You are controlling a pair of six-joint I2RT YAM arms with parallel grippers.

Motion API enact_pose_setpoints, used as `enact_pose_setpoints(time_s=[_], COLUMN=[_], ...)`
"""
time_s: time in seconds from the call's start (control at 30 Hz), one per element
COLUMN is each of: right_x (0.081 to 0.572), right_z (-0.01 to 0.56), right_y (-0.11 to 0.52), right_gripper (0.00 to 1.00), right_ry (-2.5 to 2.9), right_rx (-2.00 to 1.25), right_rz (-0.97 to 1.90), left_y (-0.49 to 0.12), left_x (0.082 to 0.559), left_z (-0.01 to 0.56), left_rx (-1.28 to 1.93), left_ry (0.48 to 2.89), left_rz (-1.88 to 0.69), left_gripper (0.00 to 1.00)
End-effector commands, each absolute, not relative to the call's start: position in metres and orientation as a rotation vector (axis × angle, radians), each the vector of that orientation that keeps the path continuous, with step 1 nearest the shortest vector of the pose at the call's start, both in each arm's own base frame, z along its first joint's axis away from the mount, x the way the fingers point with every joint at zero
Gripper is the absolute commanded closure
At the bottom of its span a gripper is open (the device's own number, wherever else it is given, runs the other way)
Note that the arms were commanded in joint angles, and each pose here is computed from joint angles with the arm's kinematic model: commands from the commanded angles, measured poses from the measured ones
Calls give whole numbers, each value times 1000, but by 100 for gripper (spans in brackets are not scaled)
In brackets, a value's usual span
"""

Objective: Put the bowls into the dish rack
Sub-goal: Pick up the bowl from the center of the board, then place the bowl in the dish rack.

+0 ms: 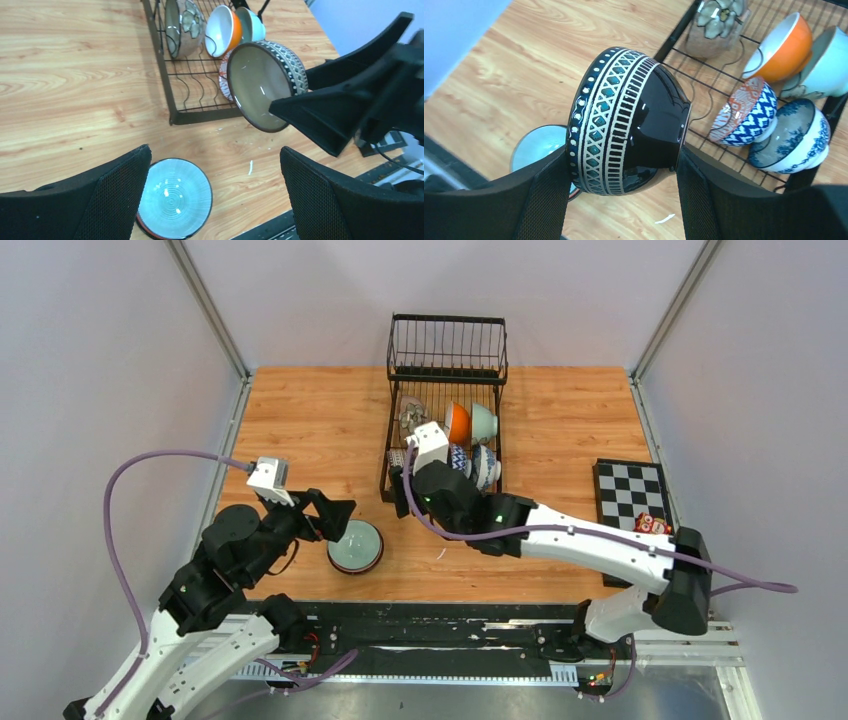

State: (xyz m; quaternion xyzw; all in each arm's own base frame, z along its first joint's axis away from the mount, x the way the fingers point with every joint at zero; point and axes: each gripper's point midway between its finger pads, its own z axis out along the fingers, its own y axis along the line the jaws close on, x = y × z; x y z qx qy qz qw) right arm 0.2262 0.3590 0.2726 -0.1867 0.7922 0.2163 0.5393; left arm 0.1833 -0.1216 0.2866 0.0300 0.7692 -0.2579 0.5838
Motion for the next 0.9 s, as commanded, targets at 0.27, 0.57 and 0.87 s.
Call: enact_pose_setpoints(time_s=[0.27,0.57,0.87], right_x=[299,331,355], right_z=[246,212,179], right_y=[347,349,349], right_gripper=[97,97,97], right_ry=[1947,2035,2096], right_rx=[-330,-271,-228], right_rz=[241,226,174], left_y=[-90,-83,-80], left_x=[177,180,182], left_z=[271,255,245], left_rx=[134,105,88], left_ry=[1859,1895,1898], left_rz=[-396,-337,-313], left_gripper=[0,0,0])
